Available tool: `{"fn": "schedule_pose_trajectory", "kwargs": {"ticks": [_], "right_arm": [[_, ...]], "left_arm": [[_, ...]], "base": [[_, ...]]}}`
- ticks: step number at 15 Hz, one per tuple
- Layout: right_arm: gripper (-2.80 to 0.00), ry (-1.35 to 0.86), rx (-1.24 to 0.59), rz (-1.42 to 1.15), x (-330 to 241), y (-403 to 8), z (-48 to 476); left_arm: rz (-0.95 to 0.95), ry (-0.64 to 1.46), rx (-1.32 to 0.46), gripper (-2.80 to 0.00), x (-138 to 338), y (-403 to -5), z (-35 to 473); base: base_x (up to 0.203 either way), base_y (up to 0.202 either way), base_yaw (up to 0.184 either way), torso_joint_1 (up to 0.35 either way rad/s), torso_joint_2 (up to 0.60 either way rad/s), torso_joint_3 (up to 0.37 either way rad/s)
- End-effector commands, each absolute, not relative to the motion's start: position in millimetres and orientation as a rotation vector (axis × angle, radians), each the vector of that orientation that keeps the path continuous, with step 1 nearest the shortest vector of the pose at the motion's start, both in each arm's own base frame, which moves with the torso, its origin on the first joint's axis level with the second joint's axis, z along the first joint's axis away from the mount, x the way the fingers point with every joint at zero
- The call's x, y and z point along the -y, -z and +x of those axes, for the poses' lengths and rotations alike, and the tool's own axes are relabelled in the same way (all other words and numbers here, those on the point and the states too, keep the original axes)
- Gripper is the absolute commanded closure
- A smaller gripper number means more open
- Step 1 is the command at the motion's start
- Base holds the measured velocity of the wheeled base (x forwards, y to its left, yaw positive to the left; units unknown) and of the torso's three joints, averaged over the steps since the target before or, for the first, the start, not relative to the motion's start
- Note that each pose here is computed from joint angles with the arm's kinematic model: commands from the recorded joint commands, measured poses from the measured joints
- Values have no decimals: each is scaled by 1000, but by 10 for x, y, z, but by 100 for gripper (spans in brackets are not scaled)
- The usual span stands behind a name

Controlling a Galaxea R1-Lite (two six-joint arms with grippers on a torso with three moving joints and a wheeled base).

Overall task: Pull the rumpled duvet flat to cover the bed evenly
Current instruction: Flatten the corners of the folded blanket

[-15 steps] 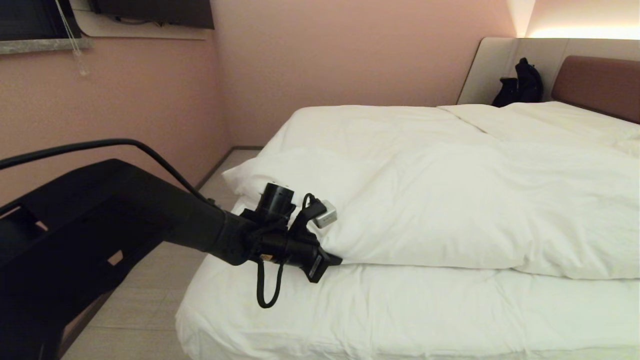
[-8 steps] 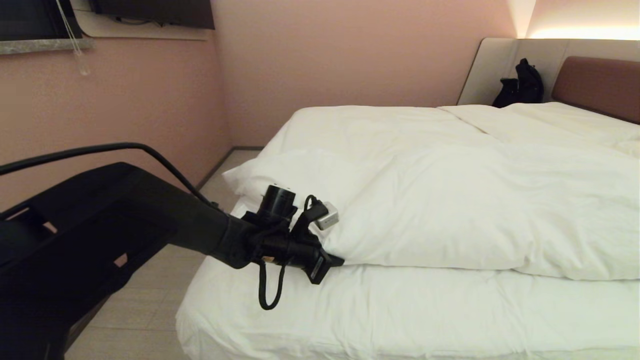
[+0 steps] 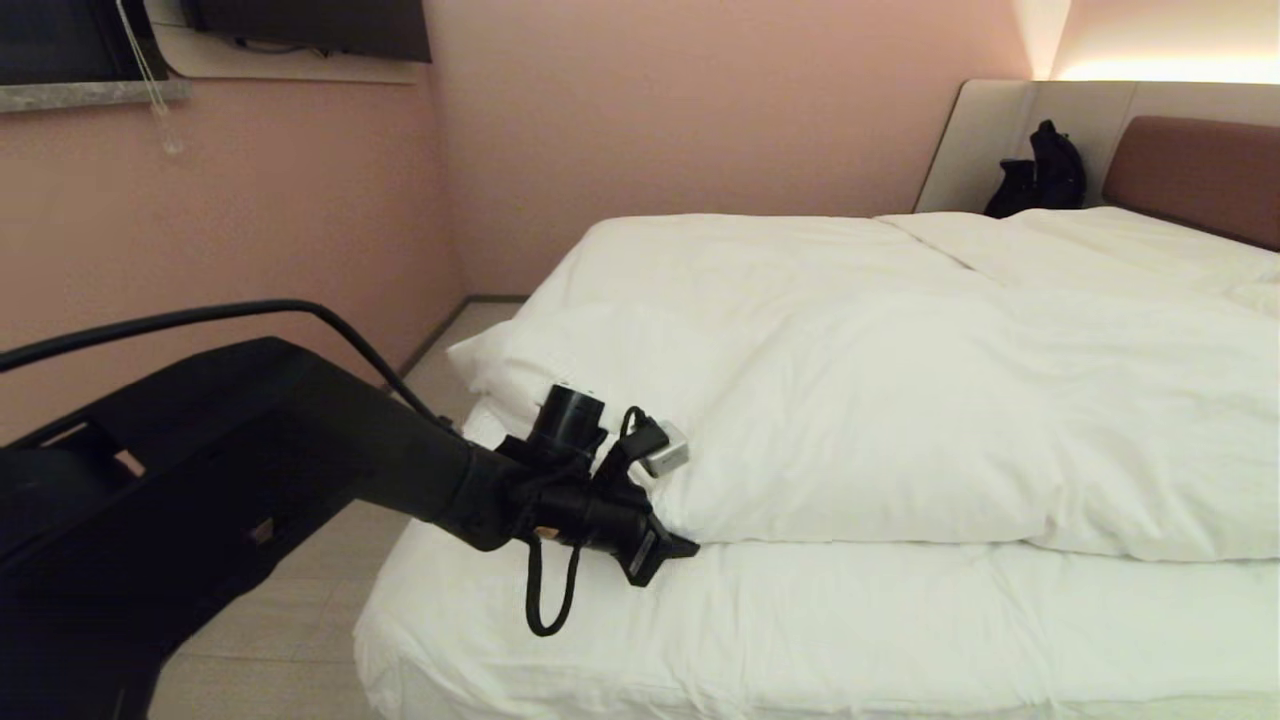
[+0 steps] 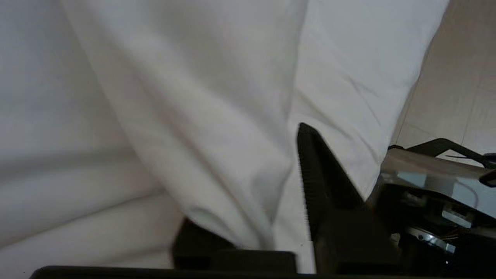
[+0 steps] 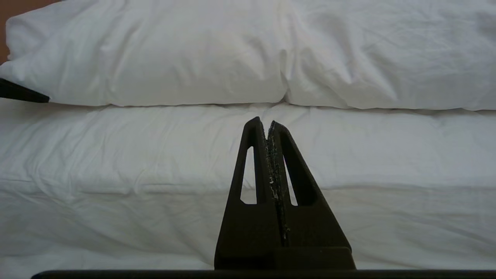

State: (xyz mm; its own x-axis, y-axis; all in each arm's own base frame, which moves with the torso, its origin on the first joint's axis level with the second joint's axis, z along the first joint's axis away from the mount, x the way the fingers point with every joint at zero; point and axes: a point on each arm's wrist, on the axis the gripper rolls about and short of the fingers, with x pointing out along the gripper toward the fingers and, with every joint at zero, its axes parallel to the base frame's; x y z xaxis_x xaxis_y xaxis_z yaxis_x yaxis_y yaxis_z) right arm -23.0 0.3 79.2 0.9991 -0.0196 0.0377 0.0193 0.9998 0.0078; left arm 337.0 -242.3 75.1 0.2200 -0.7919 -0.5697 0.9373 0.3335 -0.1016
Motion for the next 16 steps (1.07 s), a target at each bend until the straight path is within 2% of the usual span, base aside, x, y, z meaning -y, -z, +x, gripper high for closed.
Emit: {"fn": "schedule_pose_trajectory", "kwargs": {"ticks": [1,4,11,16], "right_arm": [[0,20,37,7,-3,-793,-229],[0,20,37,8,-3,-793,-229],[0,20,37,7,-3,-793,-229],[0,20,37,9,-3,-793,-229]], "left_arm": [[288,1209,-572,-280,2423,-761,3401],[287,1208,-562,-280,2405,-811,3375],[314,1095,-413,-280,2192,-1412,3308],[341,967,-436,-280,2103,-1393,3362]], "base": [[0,0,0,0,0,0],[0,0,0,0,0,0],[0,0,0,0,0,0],[0,0,0,0,0,0]]}}
